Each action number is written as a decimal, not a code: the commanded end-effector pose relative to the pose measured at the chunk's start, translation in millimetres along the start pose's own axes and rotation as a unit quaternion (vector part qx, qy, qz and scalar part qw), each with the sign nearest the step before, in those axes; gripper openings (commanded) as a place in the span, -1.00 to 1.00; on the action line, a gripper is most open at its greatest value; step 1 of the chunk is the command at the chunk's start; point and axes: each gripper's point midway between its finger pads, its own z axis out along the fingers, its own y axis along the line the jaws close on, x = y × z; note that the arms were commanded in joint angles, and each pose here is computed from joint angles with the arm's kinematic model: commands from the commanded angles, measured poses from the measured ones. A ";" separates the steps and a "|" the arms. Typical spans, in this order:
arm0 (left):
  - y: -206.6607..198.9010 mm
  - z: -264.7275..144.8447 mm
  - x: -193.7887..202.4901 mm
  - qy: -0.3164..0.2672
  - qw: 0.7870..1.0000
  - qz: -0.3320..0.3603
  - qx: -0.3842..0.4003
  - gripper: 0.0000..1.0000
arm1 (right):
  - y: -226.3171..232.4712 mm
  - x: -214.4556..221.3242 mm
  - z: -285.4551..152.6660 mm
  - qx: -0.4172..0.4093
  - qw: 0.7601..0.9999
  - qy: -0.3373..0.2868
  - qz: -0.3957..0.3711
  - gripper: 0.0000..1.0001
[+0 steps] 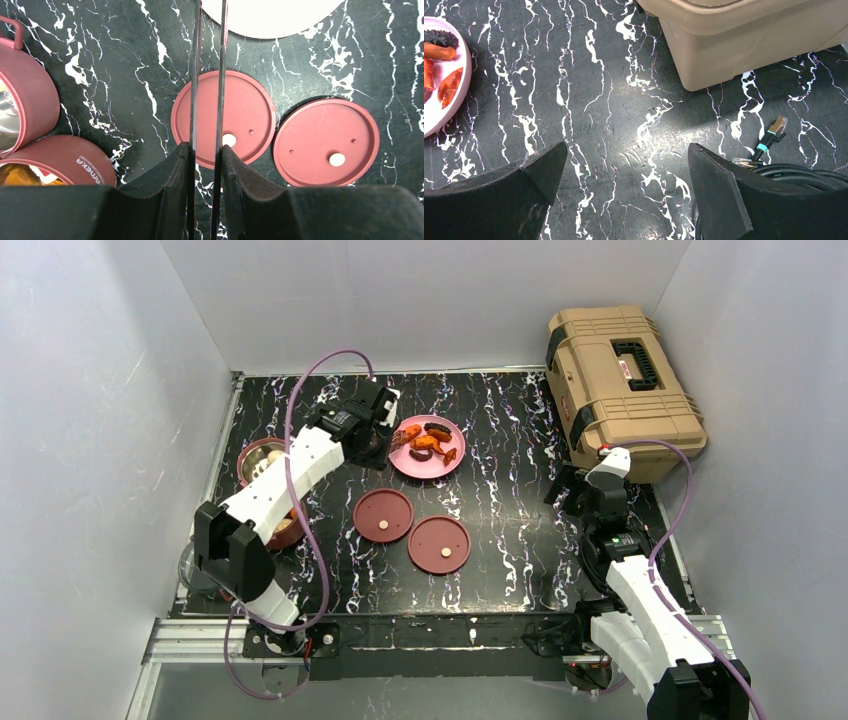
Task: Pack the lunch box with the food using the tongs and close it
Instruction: Pick up the fake food from the plate.
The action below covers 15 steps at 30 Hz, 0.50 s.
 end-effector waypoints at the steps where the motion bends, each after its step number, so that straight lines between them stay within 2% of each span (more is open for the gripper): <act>1: 1.4 -29.4 -11.8 -0.046 0.999 -0.006 0.016 -0.62 | 3.4 -17.5 -1.0 -0.003 1.000 -0.027 0.011 1.00; 7: 18.3 -45.3 -16.2 -0.059 0.998 -0.016 0.009 -0.62 | 3.4 -17.3 -1.8 -0.003 1.000 -0.027 0.011 1.00; 15: 76.4 -59.4 -10.3 -0.069 0.995 -0.068 -0.014 -0.63 | 3.2 -17.4 -1.6 -0.002 1.000 -0.027 0.011 1.00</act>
